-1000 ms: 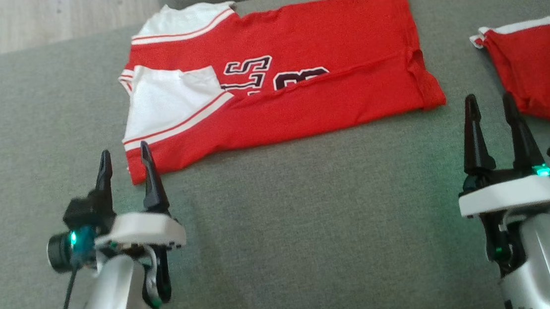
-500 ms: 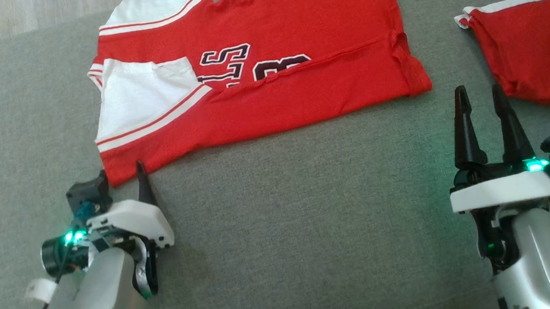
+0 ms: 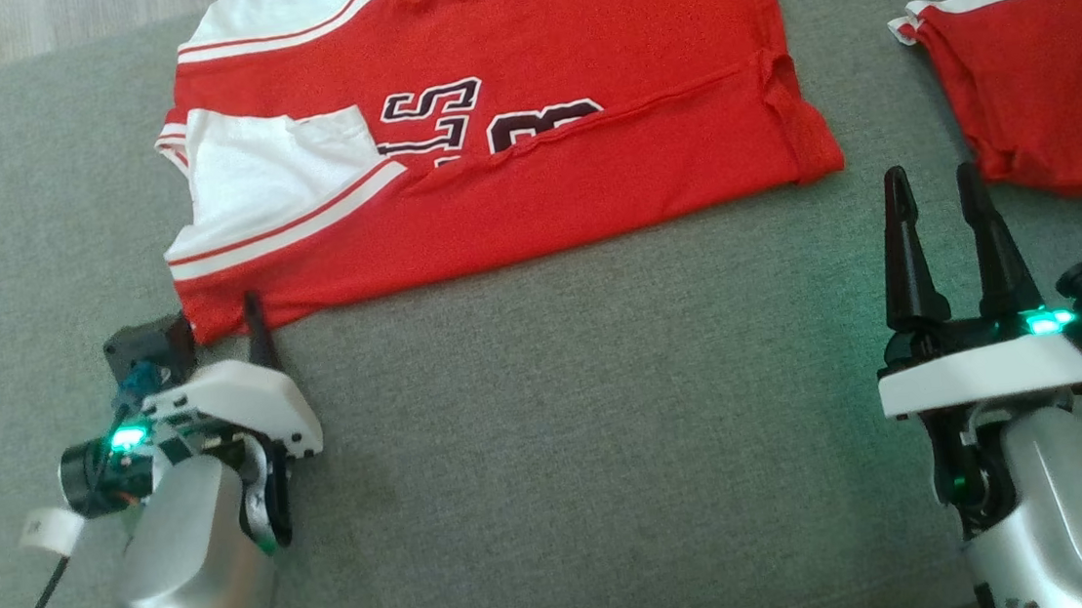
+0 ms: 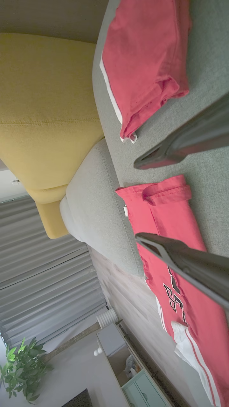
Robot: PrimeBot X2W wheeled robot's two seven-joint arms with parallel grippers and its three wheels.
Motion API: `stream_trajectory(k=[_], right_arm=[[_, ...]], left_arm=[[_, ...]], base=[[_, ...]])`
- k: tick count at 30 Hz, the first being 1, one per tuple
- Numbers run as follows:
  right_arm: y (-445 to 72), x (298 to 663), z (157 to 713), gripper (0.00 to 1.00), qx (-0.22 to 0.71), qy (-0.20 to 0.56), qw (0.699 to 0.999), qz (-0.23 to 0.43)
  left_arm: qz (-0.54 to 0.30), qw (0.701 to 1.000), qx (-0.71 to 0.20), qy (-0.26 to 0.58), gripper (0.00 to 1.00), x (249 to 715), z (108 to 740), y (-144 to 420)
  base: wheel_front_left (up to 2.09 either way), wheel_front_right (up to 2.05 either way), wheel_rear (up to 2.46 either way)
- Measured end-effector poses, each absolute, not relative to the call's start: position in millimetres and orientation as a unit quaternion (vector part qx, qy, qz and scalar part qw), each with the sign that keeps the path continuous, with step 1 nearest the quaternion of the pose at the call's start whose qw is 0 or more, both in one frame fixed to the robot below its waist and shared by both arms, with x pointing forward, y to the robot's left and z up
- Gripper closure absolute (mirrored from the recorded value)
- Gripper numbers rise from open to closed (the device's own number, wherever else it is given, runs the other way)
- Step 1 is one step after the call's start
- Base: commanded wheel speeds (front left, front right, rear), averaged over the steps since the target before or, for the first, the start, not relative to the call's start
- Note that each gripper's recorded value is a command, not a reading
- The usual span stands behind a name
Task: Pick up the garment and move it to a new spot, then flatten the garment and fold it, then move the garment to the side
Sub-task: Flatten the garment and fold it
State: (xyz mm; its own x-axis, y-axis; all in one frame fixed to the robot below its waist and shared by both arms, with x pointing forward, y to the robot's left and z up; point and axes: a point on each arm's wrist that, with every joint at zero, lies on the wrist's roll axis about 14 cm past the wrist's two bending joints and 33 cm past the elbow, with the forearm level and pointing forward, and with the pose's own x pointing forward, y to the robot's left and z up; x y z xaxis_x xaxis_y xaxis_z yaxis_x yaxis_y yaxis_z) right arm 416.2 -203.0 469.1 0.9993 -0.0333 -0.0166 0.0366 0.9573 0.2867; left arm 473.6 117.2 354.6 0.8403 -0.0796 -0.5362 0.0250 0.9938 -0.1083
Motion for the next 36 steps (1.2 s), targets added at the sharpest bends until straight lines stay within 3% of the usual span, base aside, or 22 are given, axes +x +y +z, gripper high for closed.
stream_trajectory(k=[1, 9, 20, 32, 36], right_arm=[[-203.0, 416.6, 469.3, 0.0, 0.145, 0.005, 0.989, -0.018], [-201.8, 418.7, 463.8, 0.0, 0.138, 0.016, 0.99, -0.016], [-199.1, 455.2, 435.6, 0.0, 0.104, 0.112, 0.988, -0.008], [-184.0, 473.6, 370.9, 0.0, 0.084, 0.271, 0.959, 0.004], [-187.4, 481.3, 365.9, 0.0, 0.076, 0.282, 0.956, -0.003]], left_arm=[[-0.027, 0.958, -0.049, 0.282, 1.0, 475.2, 355.0, 117.4], [-0.035, 0.965, -0.052, 0.254, 1.0, 478.0, 369.1, 115.4], [-0.075, 0.994, -0.041, 0.07, 1.0, 500.7, 456.0, 104.3], [-0.102, 0.994, -0.028, 0.039, 1.0, 501.1, 473.2, 93.8], [-0.104, 0.993, -0.028, 0.043, 1.0, 500.5, 470.9, 92.8]], base=[[0.0, 0.0, 0.0], [0.0, 0.0, 0.0], [0.0, 0.0, 0.0], [0.0, 0.0, 0.0], [0.0, 0.0, 0.0]])
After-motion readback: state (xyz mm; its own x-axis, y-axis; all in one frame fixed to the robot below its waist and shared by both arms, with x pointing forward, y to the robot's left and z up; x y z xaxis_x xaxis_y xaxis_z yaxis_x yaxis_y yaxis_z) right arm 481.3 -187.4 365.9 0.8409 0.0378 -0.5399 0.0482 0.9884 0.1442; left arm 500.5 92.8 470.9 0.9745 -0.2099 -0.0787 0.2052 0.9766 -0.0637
